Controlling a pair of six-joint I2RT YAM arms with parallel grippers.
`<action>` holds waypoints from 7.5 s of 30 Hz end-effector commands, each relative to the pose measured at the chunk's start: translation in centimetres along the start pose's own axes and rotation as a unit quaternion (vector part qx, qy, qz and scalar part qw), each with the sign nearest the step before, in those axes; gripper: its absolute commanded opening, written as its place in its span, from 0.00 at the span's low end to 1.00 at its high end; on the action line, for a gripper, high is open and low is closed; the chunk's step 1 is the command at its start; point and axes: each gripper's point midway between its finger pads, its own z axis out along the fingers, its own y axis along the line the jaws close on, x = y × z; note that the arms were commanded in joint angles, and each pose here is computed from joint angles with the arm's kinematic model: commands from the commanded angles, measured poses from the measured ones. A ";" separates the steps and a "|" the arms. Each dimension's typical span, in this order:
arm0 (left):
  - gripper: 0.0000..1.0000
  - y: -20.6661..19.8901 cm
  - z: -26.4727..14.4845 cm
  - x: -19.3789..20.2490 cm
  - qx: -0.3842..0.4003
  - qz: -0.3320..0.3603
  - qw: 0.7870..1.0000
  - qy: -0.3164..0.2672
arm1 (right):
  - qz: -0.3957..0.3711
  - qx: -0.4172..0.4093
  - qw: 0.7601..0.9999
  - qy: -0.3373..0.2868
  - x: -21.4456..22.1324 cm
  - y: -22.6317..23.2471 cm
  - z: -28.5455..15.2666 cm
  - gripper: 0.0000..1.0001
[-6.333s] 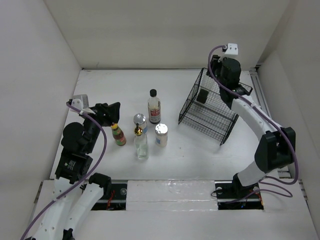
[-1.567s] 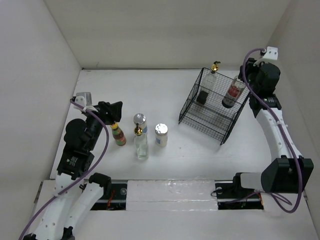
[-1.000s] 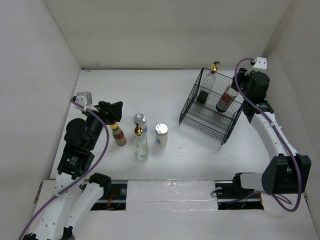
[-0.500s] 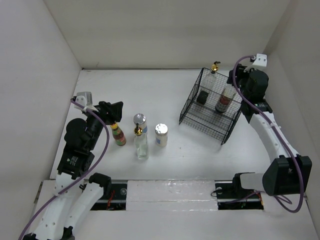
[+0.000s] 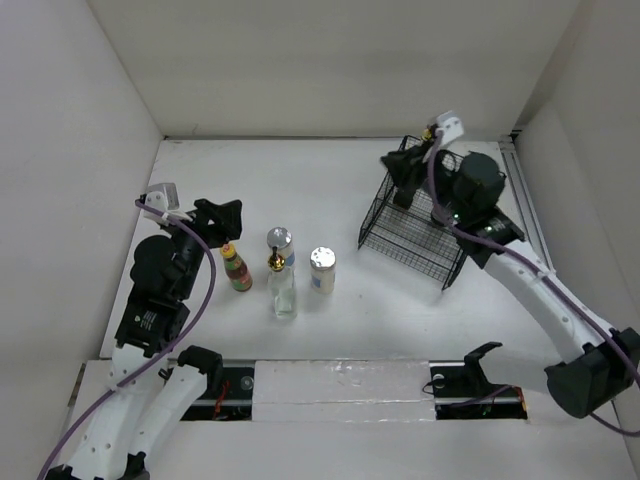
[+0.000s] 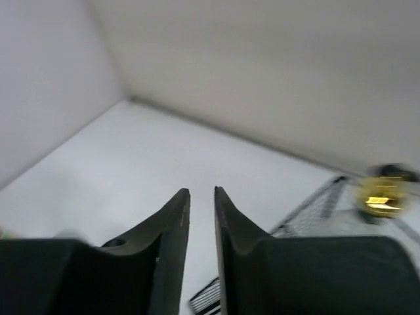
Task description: Organize the condiment bottles
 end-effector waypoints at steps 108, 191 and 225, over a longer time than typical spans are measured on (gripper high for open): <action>0.70 -0.1 0.5 0.0 -0.001 -0.010 1.000 -0.001 | -0.017 0.096 0.991 0.093 6.8 -1.8 0.2 0.99; 0.69 0.2 0.4 -0.2 0.001 -0.015 1.000 -0.006 | -0.055 0.150 0.983 -0.095 -10.8 -2.9 -6.8 0.21; 0.69 0.1 0.8 0.4 0.005 -0.014 1.000 0.007 | -0.007 0.320 0.948 -0.006 1.2 -13.7 -7.9 0.17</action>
